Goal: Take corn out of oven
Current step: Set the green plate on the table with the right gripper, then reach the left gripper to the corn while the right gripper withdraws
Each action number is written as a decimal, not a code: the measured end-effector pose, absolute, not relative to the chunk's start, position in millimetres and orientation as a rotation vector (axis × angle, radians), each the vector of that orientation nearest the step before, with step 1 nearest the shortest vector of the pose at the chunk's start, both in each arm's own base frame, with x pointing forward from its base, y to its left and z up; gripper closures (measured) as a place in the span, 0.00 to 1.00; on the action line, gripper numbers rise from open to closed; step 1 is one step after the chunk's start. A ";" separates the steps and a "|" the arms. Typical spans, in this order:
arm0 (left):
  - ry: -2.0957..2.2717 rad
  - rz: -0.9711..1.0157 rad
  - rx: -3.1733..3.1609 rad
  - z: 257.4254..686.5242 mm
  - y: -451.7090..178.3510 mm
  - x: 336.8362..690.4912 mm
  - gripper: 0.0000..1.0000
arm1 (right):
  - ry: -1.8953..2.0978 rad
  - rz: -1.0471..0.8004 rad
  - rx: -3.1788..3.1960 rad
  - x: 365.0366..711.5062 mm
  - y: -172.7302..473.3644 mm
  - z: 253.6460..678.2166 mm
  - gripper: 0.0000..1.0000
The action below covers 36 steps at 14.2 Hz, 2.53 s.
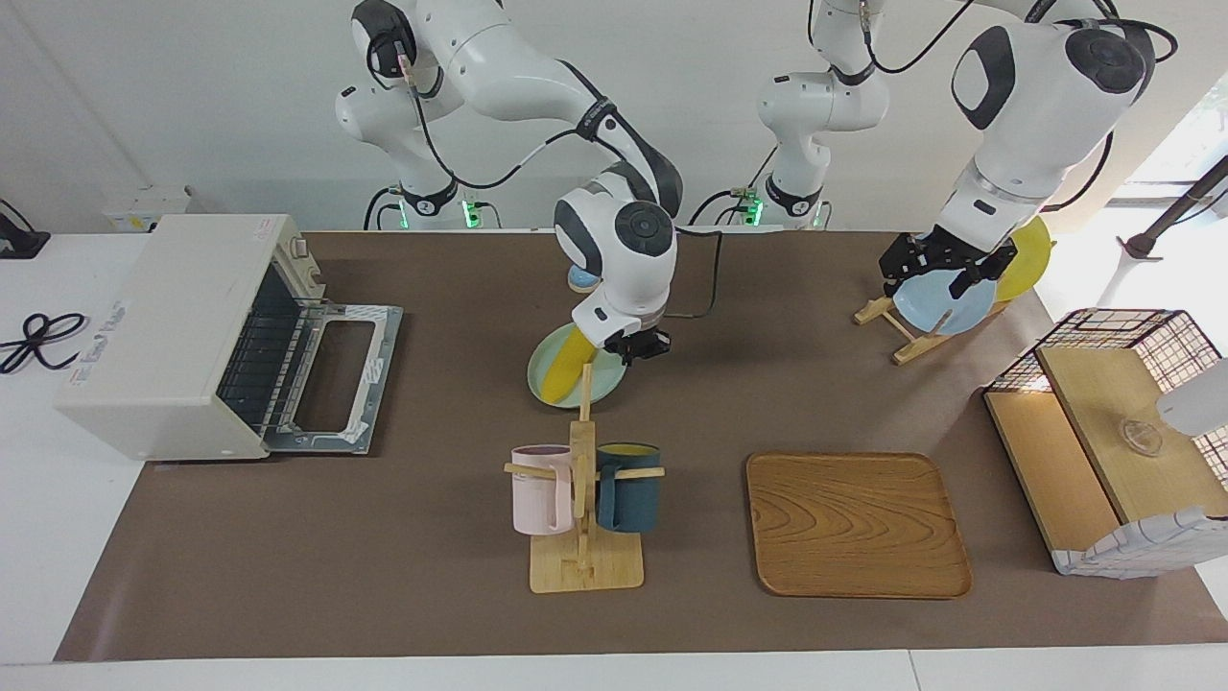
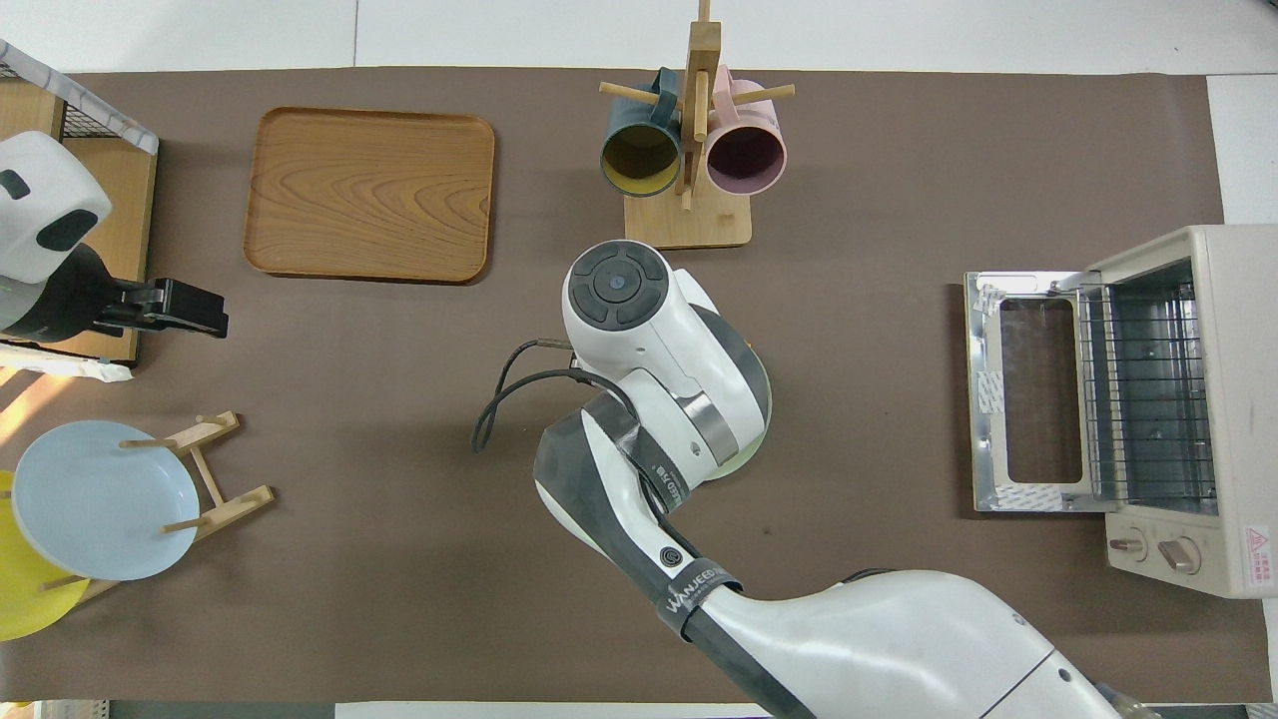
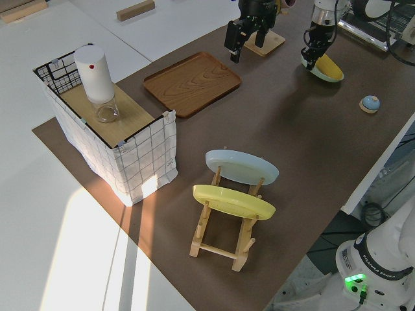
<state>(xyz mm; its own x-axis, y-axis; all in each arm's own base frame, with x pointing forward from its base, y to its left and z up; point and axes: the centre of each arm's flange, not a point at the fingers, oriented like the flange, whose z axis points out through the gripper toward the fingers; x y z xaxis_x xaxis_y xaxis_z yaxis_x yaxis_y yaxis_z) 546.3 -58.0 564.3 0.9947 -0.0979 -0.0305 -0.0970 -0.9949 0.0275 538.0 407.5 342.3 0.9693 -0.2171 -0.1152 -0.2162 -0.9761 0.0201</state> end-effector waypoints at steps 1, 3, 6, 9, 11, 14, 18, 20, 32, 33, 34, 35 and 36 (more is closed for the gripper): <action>-0.153 -0.049 3.111 564.3 -58.2 546.3 0.00 | -0.351 -0.172 3.120 539.0 406.4 339.4 0.95; -0.153 -0.049 3.111 564.3 -58.3 546.3 0.00 | -0.359 -0.146 3.141 541.0 407.4 340.3 0.85; -0.153 -0.042 3.111 564.7 -58.4 546.8 0.00 | -0.371 -0.087 3.185 545.4 408.3 365.2 0.54; -0.155 -0.011 3.111 566.5 -59.4 548.9 0.00 | -0.382 -0.105 3.155 555.7 361.7 417.4 0.59; -0.169 0.008 3.110 567.1 -64.5 549.6 0.00 | -0.393 -0.128 3.046 562.9 306.1 438.9 0.84; -0.287 0.021 3.098 560.6 -103.6 545.7 0.00 | -0.386 -0.187 2.926 564.0 234.2 410.1 0.99; -0.494 0.017 3.019 538.2 -203.0 521.2 0.00 | -0.383 -0.209 2.892 562.4 130.6 347.0 0.99; -0.543 0.016 2.987 519.3 -246.8 507.3 0.00 | -0.365 -0.194 2.859 553.7 97.4 327.0 0.99; -0.764 0.034 2.821 374.9 -442.8 458.6 0.00 | -0.251 -0.194 2.902 538.8 42.4 298.1 0.99; -0.768 0.032 2.818 368.2 -451.3 464.2 0.00 | -0.250 -0.194 2.901 538.8 42.3 298.0 0.99; -0.772 0.030 2.816 361.8 -459.3 469.6 0.00 | -0.239 -0.193 2.897 538.6 42.9 298.0 0.99; -0.784 0.023 2.813 354.2 -468.0 470.6 0.00 | -0.215 -0.192 2.885 538.2 44.8 297.8 0.99; -0.798 0.012 2.812 346.7 -475.8 468.4 0.00 | -0.184 -0.193 2.871 537.9 47.5 298.6 0.99</action>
